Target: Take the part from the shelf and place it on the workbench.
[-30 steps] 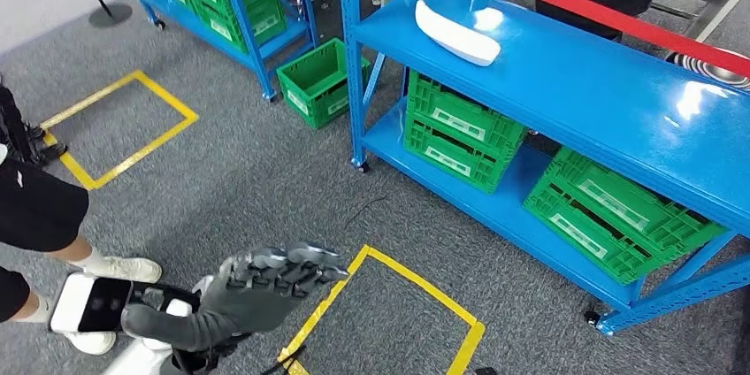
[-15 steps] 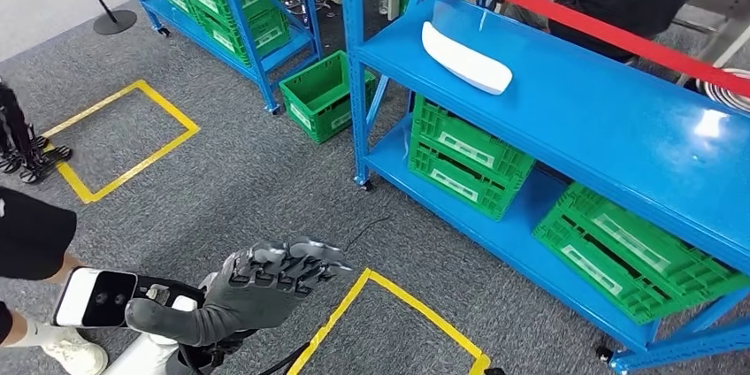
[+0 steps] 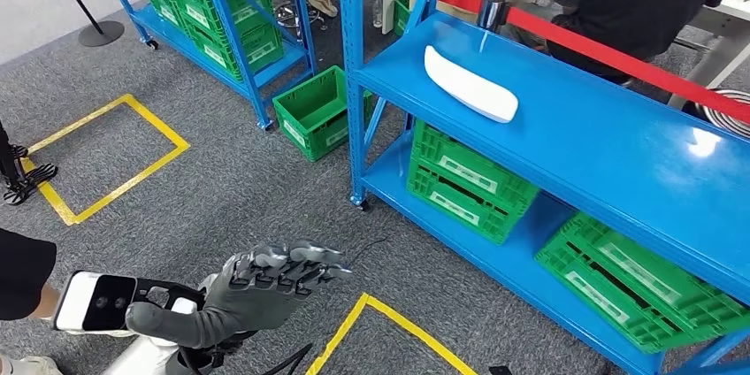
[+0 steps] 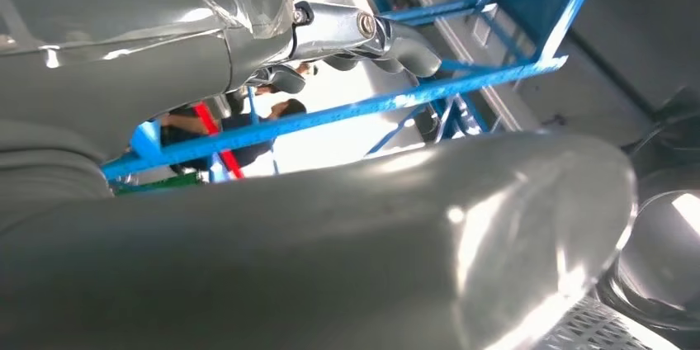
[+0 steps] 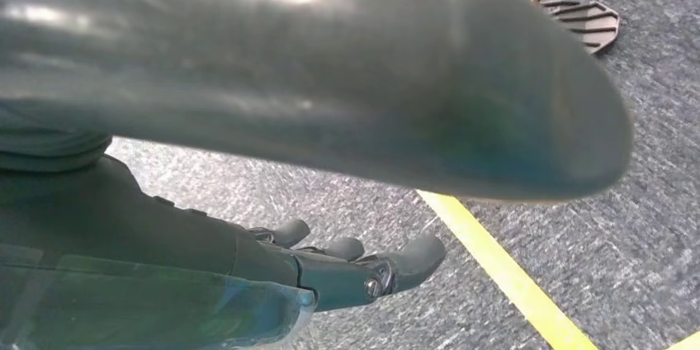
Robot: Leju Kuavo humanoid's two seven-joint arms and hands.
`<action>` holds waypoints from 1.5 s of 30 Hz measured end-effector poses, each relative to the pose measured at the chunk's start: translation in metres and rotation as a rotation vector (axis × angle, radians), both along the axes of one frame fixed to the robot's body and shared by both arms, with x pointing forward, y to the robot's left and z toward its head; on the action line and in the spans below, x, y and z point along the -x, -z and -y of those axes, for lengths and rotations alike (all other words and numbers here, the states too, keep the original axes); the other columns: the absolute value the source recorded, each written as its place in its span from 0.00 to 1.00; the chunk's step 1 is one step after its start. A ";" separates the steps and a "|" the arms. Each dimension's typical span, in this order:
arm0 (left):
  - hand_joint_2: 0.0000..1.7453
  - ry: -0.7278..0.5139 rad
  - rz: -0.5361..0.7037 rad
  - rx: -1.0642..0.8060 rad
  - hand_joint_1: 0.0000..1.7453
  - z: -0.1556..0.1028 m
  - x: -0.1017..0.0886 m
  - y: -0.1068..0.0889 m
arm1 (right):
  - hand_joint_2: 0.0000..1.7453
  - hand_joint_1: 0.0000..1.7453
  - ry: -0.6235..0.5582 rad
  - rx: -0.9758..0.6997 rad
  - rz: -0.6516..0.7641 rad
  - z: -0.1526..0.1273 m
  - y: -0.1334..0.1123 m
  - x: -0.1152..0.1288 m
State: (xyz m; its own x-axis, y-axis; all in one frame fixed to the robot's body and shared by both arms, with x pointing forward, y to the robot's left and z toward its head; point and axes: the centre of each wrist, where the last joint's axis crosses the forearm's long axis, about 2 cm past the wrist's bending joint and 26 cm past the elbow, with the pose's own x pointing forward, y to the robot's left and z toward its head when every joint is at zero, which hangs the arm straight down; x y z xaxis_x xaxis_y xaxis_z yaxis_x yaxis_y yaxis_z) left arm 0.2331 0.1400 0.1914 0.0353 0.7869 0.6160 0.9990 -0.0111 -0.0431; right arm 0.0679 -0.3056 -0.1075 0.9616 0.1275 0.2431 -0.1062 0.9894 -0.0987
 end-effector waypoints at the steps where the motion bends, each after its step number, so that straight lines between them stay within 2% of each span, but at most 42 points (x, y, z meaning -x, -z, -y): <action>1: 0.00 0.000 0.000 0.001 0.00 0.000 0.000 0.000 | 0.00 0.00 0.000 0.001 0.002 0.000 0.000 0.000; 25: 0.00 0.007 0.001 -0.004 0.00 -0.001 0.001 0.001 | 0.00 0.00 0.012 0.003 -0.002 0.003 0.001 0.006; 45: 0.00 0.008 0.007 -0.007 0.00 0.001 0.000 0.000 | 0.00 0.00 0.045 -0.022 0.005 0.001 0.000 0.001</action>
